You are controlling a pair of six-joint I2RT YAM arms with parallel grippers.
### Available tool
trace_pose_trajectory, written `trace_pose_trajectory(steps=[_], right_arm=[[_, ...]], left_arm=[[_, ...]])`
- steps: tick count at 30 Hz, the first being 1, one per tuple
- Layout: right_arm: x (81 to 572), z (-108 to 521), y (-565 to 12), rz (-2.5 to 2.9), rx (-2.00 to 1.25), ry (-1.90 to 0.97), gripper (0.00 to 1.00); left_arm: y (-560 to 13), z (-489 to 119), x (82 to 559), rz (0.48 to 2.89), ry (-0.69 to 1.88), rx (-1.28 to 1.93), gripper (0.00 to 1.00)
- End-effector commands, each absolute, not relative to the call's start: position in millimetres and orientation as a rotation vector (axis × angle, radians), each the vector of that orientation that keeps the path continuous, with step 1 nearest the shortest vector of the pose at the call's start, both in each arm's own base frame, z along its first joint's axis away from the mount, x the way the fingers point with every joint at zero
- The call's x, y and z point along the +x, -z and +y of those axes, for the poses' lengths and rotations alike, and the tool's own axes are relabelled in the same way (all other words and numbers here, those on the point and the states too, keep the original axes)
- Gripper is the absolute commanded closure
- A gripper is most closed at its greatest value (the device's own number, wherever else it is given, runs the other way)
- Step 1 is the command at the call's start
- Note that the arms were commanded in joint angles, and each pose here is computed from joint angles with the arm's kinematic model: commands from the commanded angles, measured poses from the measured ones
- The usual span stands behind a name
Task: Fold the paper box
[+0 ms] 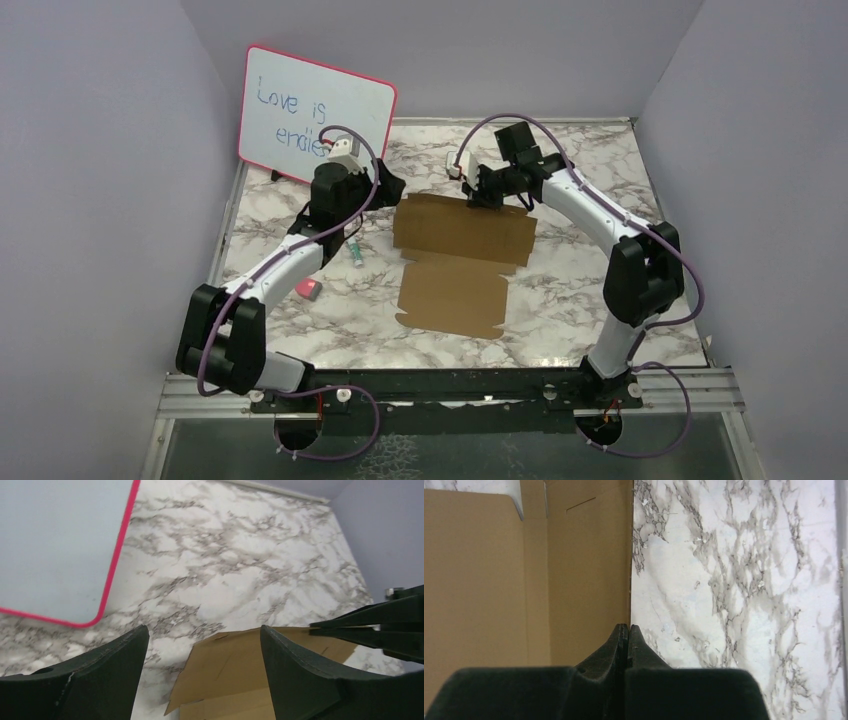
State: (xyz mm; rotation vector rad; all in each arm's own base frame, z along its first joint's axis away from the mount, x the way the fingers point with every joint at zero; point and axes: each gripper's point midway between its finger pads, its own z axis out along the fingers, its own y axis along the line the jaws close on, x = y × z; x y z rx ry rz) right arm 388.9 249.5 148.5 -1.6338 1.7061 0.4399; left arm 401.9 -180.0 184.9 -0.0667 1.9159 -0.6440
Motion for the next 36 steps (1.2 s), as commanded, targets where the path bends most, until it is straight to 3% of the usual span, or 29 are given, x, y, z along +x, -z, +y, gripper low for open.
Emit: trace_pose_trajectory(steps=[1, 8, 23, 36], right_arm=[[398, 250, -173, 1.603, -1.634, -0.338, 0.99], [397, 251, -176, 1.586, -1.64, -0.312, 0.99], [403, 252, -180, 1.579, -1.628, -0.27, 0.99], [401, 262, -182, 1.526, -1.61, -0.217, 0.99]], left_arm=[[-240, -212, 402, 1.791, 0.832, 0.079, 0.18], [-233, -242, 404, 1.823, 0.994, 0.147, 0.29], [-212, -266, 388, 1.885, 1.091, 0.2, 0.41], [-180, -271, 371, 1.953, 1.045, 0.152, 0.44]])
